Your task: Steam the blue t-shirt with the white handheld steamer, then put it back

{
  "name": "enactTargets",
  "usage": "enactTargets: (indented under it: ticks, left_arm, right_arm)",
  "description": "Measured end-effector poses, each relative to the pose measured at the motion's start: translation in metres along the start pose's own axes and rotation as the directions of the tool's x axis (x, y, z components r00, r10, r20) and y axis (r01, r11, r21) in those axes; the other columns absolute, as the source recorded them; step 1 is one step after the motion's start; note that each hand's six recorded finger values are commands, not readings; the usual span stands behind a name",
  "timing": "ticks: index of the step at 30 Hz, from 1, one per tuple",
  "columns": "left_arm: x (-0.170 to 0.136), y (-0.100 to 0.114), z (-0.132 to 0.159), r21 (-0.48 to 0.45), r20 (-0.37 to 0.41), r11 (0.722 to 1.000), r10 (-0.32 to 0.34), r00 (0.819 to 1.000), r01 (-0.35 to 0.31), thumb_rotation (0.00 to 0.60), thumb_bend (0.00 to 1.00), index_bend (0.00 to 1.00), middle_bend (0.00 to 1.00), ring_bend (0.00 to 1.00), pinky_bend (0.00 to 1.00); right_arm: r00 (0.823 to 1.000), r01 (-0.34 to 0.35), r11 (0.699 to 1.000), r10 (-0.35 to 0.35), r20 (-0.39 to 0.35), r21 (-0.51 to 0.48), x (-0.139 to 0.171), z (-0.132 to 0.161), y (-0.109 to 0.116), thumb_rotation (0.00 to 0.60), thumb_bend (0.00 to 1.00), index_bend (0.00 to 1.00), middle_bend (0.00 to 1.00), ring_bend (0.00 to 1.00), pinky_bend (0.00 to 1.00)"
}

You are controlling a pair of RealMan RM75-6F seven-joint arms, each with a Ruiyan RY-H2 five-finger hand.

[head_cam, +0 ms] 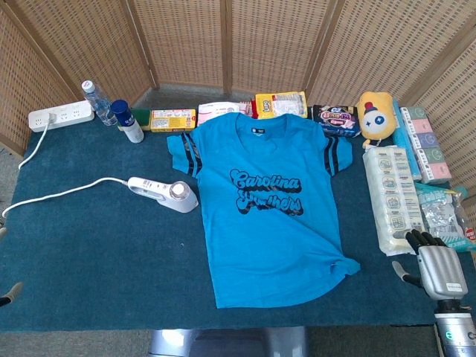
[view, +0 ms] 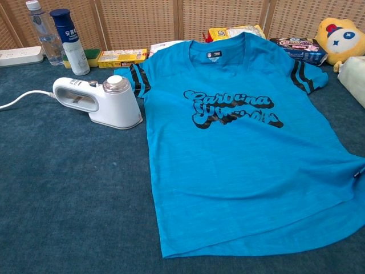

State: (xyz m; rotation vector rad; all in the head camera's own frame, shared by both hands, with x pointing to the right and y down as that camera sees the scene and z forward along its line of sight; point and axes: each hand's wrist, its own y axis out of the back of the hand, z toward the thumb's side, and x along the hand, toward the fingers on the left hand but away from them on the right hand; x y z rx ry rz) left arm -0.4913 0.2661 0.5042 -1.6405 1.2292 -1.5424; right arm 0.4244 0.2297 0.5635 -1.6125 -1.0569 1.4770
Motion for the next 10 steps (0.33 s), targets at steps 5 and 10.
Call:
enactTargets:
  ticks: [5,10]
  left_arm:
    - [0.0027,-0.003,0.0005,0.0,0.001,1.0,-0.016,1.0,0.016,0.6,0.22,0.01,0.05,0.0,0.16]
    - [0.0067,-0.0072,0.0027,-0.006,0.004,0.999,-0.032,0.999,0.032,0.6,0.22,0.01,0.05,0.0,0.16]
  right_arm:
    - [1.0,-0.004,1.0,0.004,0.007,0.006,0.0006,-0.0012,-0.0005,0.6,0.31,0.34,0.35,0.33,0.35]
    - [1.0,-0.009,1.0,0.009,0.013,0.006,0.0,-0.0015,-0.0017,0.6,0.31,0.34,0.35,0.33,0.36]
